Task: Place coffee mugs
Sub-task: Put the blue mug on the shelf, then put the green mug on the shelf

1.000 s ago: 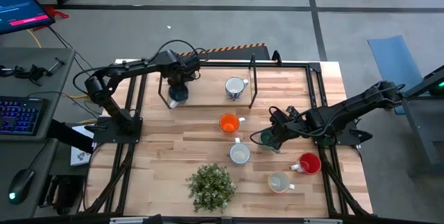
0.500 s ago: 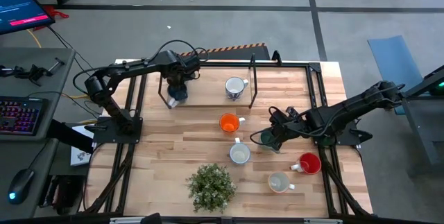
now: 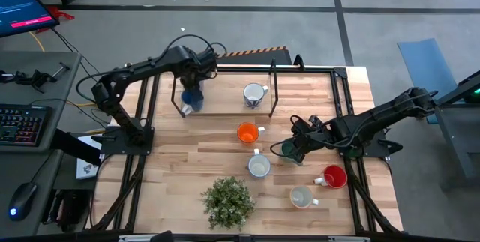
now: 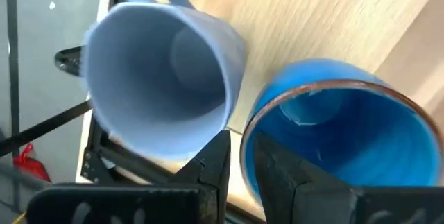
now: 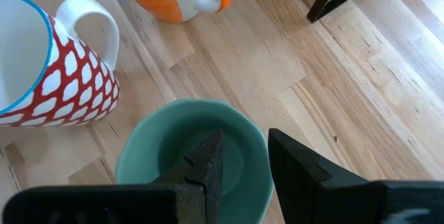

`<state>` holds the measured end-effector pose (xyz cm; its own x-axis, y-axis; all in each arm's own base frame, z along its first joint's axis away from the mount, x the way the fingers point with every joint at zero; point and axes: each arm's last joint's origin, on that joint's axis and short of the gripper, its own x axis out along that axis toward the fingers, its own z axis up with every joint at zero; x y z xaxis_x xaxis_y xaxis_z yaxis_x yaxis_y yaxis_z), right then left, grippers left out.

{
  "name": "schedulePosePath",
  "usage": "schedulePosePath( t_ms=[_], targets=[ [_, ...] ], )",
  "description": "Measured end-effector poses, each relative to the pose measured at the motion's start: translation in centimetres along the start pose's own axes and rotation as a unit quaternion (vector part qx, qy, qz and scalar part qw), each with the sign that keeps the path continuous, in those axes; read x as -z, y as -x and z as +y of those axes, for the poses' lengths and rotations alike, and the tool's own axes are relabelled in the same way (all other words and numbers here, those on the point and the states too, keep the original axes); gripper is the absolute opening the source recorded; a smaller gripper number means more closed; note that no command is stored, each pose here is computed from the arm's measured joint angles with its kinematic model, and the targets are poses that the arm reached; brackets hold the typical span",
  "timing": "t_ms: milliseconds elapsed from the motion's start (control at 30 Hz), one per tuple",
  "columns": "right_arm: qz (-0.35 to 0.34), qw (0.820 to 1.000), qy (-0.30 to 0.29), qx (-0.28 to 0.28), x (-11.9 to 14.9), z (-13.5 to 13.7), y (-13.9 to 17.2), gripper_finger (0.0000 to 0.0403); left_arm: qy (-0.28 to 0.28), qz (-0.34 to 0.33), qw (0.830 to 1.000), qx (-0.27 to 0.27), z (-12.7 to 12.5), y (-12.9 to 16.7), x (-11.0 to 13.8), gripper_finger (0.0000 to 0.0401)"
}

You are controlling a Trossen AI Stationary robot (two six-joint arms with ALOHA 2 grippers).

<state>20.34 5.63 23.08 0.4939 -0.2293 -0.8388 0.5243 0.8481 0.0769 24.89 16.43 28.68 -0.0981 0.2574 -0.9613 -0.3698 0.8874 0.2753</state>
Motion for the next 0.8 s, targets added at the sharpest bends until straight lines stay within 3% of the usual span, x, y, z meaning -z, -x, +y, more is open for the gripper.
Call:
schedulePosePath(
  t_ms=[100,300,533,700,800],
  targets=[
    [0.0,1.0,0.0,0.0,0.0,0.0,0.0,0.0096,0.012,0.002,1.0,0.023,-0.2,1.8,0.2,0.0055],
    [0.0,1.0,0.003,-0.001,0.0,0.0,0.0,0.0096,0.02,-0.048,0.984,0.172,-3.5,7.2,1.9,0.0055],
    [-0.03,0.999,0.022,-0.006,-0.4,0.3,0.0,0.0096,-0.07,-0.124,0.961,0.237,-9.9,12.5,8.9,0.0056],
    [-0.028,0.997,0.068,0.002,-0.7,0.0,-0.1,0.0096,-0.076,-0.164,0.938,0.296,-14.7,11.8,13.6,0.0055],
    [-0.012,0.996,0.087,-0.006,-0.8,-0.2,-0.3,0.0096,-0.071,-0.176,0.939,0.287,-17.5,9.3,15.7,0.0055]
  ],
)
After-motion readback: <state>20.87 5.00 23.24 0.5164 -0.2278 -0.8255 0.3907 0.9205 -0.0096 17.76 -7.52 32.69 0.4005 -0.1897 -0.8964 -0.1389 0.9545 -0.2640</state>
